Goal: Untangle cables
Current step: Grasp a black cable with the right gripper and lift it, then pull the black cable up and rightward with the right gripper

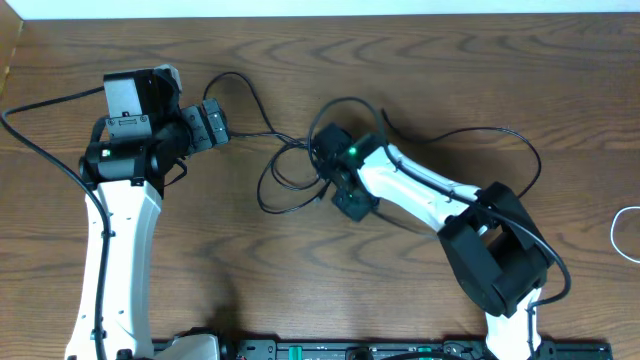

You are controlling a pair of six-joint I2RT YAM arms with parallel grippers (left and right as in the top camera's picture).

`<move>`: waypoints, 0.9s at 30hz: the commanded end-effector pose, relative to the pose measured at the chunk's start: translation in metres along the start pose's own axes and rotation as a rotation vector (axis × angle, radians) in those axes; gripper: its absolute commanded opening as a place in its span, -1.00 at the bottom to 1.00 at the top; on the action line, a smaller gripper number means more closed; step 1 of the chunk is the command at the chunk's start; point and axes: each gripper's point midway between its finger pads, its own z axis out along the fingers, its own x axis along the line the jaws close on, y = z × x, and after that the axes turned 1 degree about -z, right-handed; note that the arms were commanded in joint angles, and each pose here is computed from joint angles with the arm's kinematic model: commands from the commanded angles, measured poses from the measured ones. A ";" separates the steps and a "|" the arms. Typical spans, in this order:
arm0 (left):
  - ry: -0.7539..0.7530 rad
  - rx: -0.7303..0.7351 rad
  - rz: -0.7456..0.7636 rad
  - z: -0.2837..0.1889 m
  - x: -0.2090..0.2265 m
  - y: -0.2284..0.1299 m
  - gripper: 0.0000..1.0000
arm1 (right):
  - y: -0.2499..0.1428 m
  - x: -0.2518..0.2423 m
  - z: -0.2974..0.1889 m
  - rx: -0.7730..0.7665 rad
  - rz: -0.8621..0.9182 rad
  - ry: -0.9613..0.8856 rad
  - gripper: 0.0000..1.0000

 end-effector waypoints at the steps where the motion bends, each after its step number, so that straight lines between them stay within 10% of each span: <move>1: -0.010 -0.012 0.005 -0.006 -0.001 0.000 0.98 | 0.032 -0.028 -0.070 -0.175 0.059 -0.082 -0.98; 19: -0.009 -0.006 0.004 -0.006 -0.001 -0.001 0.99 | 0.018 -0.131 -0.298 -0.714 0.330 -0.154 -0.99; 27: -0.059 0.006 0.004 -0.007 -0.010 -0.003 0.99 | 0.016 -0.130 -0.317 -0.769 0.337 -0.149 -0.98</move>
